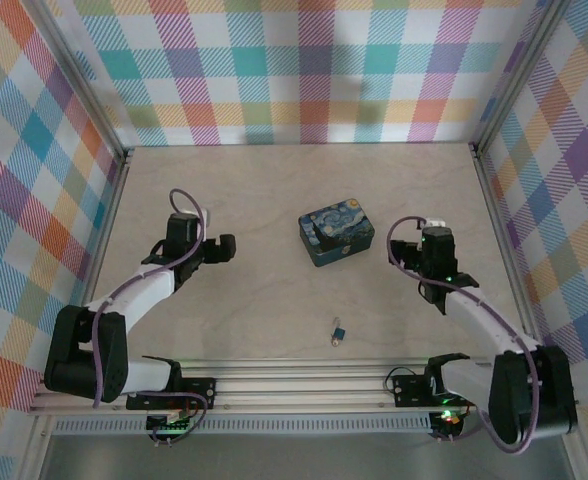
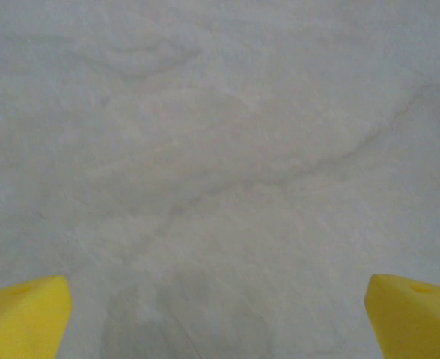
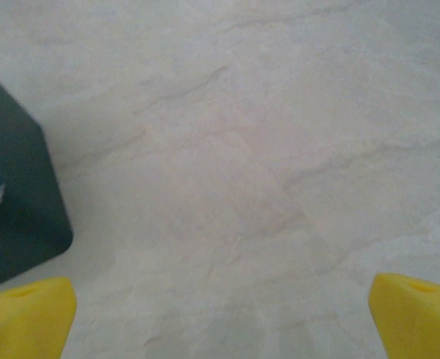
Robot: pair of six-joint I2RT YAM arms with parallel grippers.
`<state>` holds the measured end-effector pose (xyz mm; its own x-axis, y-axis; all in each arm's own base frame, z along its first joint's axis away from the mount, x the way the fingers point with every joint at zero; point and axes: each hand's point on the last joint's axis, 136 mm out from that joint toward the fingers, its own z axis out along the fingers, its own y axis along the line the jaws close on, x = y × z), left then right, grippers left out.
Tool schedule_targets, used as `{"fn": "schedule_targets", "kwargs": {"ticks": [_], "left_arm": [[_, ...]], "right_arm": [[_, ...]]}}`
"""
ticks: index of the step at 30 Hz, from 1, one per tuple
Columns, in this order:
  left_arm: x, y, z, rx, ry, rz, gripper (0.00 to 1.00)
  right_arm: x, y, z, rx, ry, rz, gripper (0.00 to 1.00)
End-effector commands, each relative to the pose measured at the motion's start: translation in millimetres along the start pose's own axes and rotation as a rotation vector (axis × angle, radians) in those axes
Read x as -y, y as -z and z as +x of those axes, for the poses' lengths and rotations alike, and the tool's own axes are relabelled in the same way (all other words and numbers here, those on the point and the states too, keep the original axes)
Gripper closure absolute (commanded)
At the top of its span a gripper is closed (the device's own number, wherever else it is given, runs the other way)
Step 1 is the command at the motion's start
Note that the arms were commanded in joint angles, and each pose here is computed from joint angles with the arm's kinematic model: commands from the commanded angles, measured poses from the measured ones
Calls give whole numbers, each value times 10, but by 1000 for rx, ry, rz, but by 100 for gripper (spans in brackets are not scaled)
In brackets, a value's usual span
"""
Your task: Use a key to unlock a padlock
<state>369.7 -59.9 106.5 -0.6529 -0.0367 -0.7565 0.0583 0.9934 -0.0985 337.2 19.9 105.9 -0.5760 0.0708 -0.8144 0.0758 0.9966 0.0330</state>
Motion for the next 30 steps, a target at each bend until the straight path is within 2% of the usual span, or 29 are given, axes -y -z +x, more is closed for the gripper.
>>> {"fn": "schedule_targets", "kwargs": {"ticks": [1, 8, 12, 20, 27, 30], "left_arm": [[-231, -98, -96, 61, -51, -84, 0], [-382, -24, -80, 237, -21, -114, 0], [-530, 24, -147, 326, 60, -139, 0], [-609, -79, -127, 318, 77, -144, 0], [-582, -335, -22, 291, 55, -114, 0], [-502, -362, 4, 282, 27, -69, 0]], "right_arm": [[9, -105, -290, 159, -24, -39, 0], [169, -261, -259, 215, -68, -55, 0], [200, -323, -380, 285, -64, -70, 0], [192, -393, -319, 280, -65, -93, 0], [133, -484, -243, 307, -42, -128, 0], [91, -552, -246, 260, -24, -129, 0]]}}
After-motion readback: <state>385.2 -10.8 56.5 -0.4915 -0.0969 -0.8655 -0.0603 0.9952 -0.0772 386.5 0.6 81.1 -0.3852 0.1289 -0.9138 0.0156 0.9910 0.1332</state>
